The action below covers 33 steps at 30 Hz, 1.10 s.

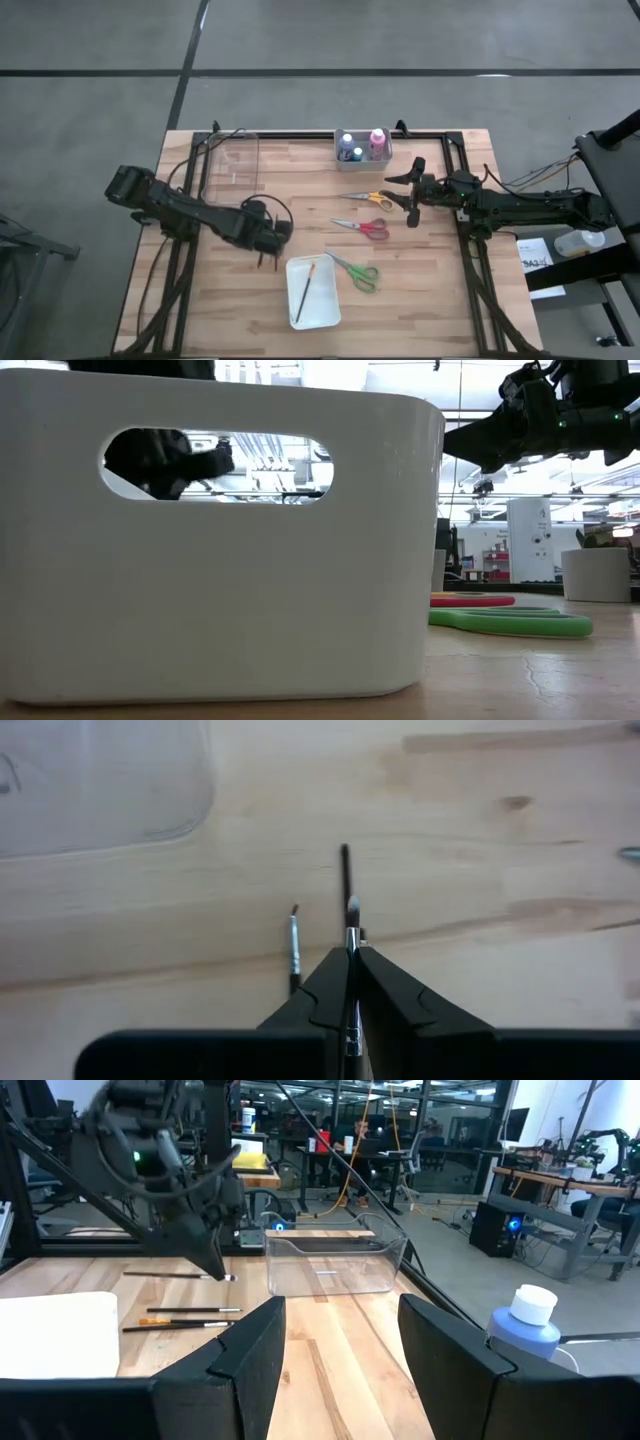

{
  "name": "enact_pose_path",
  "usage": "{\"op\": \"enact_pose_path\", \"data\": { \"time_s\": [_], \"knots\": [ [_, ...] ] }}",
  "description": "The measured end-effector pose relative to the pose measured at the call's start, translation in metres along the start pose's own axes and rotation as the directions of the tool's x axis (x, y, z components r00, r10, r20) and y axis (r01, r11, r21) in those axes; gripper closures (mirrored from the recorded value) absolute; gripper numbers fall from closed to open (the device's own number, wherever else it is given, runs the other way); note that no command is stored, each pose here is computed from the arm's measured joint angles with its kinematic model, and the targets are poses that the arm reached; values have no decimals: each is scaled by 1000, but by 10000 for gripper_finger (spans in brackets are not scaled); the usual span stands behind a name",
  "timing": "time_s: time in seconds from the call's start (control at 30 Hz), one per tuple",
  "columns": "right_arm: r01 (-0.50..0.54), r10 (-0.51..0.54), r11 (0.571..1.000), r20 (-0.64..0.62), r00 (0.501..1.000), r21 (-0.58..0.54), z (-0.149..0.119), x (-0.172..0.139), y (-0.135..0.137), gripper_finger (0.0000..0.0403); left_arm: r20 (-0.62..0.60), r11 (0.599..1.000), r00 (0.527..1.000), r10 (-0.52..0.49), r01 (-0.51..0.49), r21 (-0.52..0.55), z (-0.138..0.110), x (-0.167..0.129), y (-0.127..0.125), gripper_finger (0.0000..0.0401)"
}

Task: Pick & Place Paint Supplies
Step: Put the left silver eyeshadow brush into the gray bin

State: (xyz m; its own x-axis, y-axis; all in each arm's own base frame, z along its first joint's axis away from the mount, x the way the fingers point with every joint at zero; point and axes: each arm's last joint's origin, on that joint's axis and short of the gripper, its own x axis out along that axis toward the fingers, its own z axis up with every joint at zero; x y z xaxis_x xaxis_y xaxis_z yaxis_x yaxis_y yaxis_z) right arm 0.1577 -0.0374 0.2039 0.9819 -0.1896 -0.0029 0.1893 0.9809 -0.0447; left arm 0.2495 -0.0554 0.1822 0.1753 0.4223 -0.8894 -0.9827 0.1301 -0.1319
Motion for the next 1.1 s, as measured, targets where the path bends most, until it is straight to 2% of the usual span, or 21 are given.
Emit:
{"op": "enact_pose_path", "data": {
  "time_s": [0.23,0.37,0.47,0.67,0.8,1.1],
  "knots": [
    [0,0,1000,0,1000,0,0,0,0,209,-10,997,997,-71,70,-42,13,-32,-23,375],
    [0,0,1000,0,1000,0,0,0,0,209,-31,982,992,-120,114,-152,17,-45,-33,375],
    [0,0,1000,0,1000,0,0,0,0,209,-40,973,987,-154,145,-177,17,-51,-37,375],
    [0,0,1000,0,1000,0,0,0,0,209,-56,948,967,-250,232,-219,6,-56,-45,375],
    [1,-1,1000,0,1000,0,0,0,0,209,-6,921,952,-307,295,-254,-6,-60,-48,375],
    [1,-1,1000,0,1000,0,0,0,0,209,-6,897,922,-387,375,-234,-38,-56,-62,375]
  ]
}}
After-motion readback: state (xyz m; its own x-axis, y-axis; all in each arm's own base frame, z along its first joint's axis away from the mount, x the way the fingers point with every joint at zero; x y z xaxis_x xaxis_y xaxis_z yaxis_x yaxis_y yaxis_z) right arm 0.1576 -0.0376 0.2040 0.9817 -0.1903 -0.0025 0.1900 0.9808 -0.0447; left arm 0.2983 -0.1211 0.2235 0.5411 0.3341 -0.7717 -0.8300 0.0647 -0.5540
